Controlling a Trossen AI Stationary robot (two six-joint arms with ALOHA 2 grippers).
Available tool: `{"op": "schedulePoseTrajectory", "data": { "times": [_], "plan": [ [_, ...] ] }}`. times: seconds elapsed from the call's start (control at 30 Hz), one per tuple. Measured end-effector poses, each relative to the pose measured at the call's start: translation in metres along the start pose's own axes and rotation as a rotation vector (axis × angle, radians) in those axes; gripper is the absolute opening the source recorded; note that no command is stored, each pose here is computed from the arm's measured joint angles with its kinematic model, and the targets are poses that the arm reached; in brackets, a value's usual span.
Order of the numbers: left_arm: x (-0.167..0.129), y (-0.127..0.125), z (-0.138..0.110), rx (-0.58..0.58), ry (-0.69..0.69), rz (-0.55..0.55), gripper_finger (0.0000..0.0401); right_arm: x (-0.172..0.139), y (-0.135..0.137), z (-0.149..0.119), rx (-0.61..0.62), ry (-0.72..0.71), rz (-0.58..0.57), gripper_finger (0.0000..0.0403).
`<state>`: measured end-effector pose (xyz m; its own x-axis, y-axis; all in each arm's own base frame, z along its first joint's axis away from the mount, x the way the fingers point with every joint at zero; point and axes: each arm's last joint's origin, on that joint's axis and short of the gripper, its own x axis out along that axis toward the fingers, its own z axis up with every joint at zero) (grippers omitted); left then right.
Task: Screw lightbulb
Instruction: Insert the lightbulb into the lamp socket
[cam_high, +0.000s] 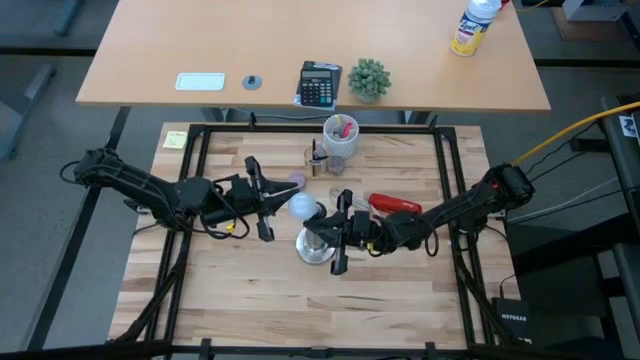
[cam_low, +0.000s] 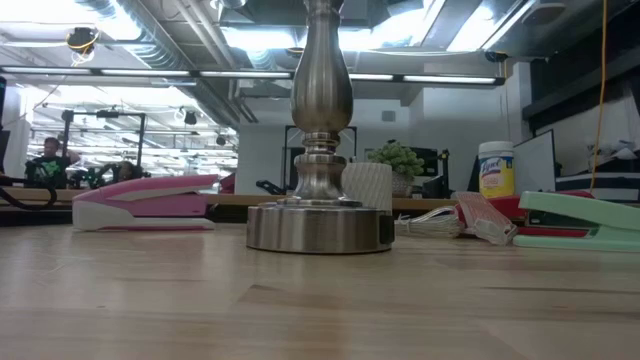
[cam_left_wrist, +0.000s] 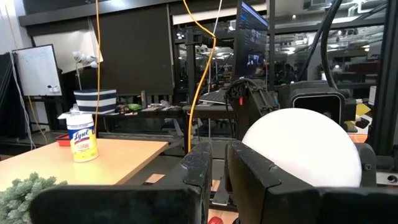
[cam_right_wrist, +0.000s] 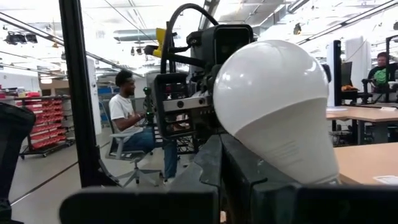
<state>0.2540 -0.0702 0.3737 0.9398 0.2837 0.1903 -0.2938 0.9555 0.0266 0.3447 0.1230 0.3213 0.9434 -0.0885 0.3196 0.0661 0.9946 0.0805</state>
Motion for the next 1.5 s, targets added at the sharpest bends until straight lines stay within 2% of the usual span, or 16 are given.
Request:
{"op": "schedulePoseTrajectory", "data": {
  "times": [0.3, 0.57, 0.87, 1.07, 1.2, 1.33, 1.4, 1.5],
  "plan": [
    [0.0, 0.0, 0.0, 0.0, 0.0, 0.0, 0.0045, 0.0, 0.002, 0.004, 0.016, -0.038, 0.042, 0.001],
    [0.0, 0.0, 0.0, 0.0, 0.0, 0.0, 0.0045, -0.002, 0.003, 0.013, 0.053, -0.131, 0.1, 0.001],
    [0.0, 0.0, 0.0, 0.0, 0.0, 0.0, 0.0045, -0.001, 0.001, 0.008, 0.024, -0.071, 0.024, 0.001],
    [-0.001, 0.0, 0.001, -0.001, -0.001, -0.002, 0.0045, -0.001, 0.001, 0.007, 0.023, -0.067, 0.023, 0.001],
    [-0.011, 0.0, 0.011, -0.043, -0.024, -0.025, 0.0045, -0.001, 0.001, 0.008, 0.023, -0.067, 0.022, 0.001],
    [-0.043, -0.002, 0.025, -0.155, 0.032, -0.161, 0.0045, -0.001, 0.001, 0.01, 0.023, -0.067, 0.023, 0.001],
    [-0.063, -0.005, 0.028, -0.259, 0.11, -0.278, 0.0045, -0.002, 0.0, 0.012, 0.021, -0.063, 0.03, 0.001],
    [-0.09, -0.013, 0.027, -0.455, 0.288, -0.511, 0.0045, -0.002, 0.0, 0.013, 0.021, -0.063, 0.034, 0.001]
  ]
}}
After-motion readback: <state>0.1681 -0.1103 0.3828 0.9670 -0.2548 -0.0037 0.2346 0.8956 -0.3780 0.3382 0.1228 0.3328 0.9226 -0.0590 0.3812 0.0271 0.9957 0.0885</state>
